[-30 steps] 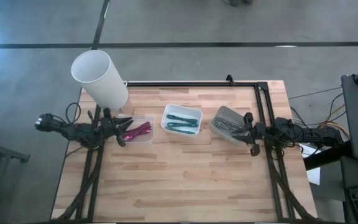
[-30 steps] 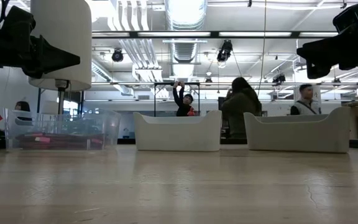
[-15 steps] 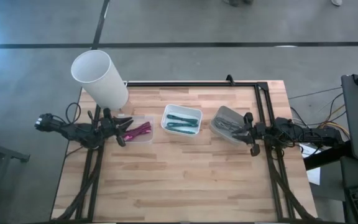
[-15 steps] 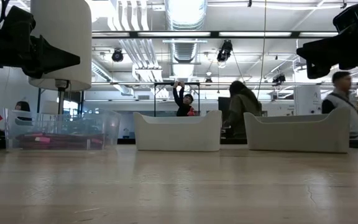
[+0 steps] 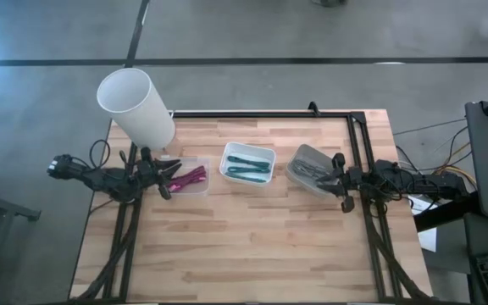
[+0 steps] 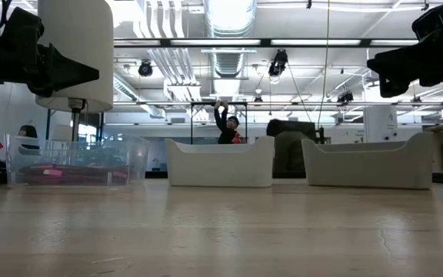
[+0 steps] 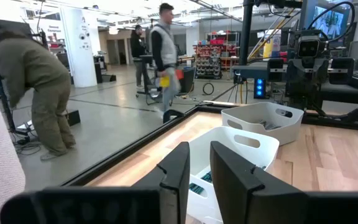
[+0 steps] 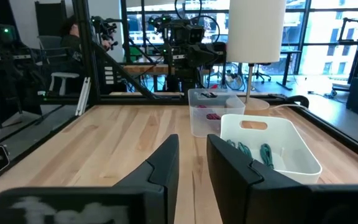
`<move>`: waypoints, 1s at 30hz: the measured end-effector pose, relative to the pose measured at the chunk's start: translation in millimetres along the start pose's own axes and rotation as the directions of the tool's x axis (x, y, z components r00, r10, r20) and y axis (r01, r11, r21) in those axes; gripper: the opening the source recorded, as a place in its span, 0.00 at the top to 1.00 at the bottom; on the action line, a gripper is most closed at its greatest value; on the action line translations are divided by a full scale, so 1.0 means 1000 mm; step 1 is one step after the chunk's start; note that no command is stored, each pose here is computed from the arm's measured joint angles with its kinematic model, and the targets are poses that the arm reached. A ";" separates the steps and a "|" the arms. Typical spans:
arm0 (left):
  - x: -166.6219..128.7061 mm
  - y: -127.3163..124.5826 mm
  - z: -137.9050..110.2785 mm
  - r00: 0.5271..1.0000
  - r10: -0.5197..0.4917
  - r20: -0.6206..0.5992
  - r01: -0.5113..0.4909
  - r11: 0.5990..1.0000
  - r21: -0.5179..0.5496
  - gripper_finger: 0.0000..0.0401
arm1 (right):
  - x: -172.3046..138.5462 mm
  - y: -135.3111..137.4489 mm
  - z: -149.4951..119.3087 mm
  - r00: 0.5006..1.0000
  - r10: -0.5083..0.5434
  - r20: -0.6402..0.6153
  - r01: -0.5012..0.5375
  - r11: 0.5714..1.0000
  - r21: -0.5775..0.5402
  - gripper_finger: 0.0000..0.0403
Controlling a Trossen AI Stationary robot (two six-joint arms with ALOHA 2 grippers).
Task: Pick & Place USB Port
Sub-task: Return to Home Position
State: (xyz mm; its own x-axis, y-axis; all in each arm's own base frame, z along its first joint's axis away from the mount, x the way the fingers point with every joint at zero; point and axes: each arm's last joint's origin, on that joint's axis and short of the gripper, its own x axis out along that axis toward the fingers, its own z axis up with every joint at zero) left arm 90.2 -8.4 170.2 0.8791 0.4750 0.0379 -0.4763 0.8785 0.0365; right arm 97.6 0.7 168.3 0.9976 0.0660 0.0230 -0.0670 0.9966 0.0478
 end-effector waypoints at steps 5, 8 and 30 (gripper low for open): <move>0.000 0.000 0.000 1.000 0.000 -0.001 0.000 1.000 0.001 0.82 | 0.000 0.000 0.000 1.000 0.000 0.000 0.000 1.000 0.000 0.83; 0.000 0.000 0.000 1.000 0.000 0.000 0.000 1.000 0.000 0.82 | 0.000 0.000 0.000 1.000 0.000 0.000 0.000 1.000 0.000 0.83; 0.000 0.000 0.000 1.000 0.000 0.000 0.000 1.000 0.000 0.82 | 0.000 0.000 0.000 1.000 0.000 0.000 0.000 1.000 0.000 0.80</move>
State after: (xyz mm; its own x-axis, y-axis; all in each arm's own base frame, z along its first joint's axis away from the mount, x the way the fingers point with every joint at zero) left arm 90.2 -8.5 170.2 0.8793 0.4748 0.0377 -0.4760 0.8787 0.0368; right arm 97.6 0.7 168.3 0.9975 0.0663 0.0226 -0.0673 0.9966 0.0478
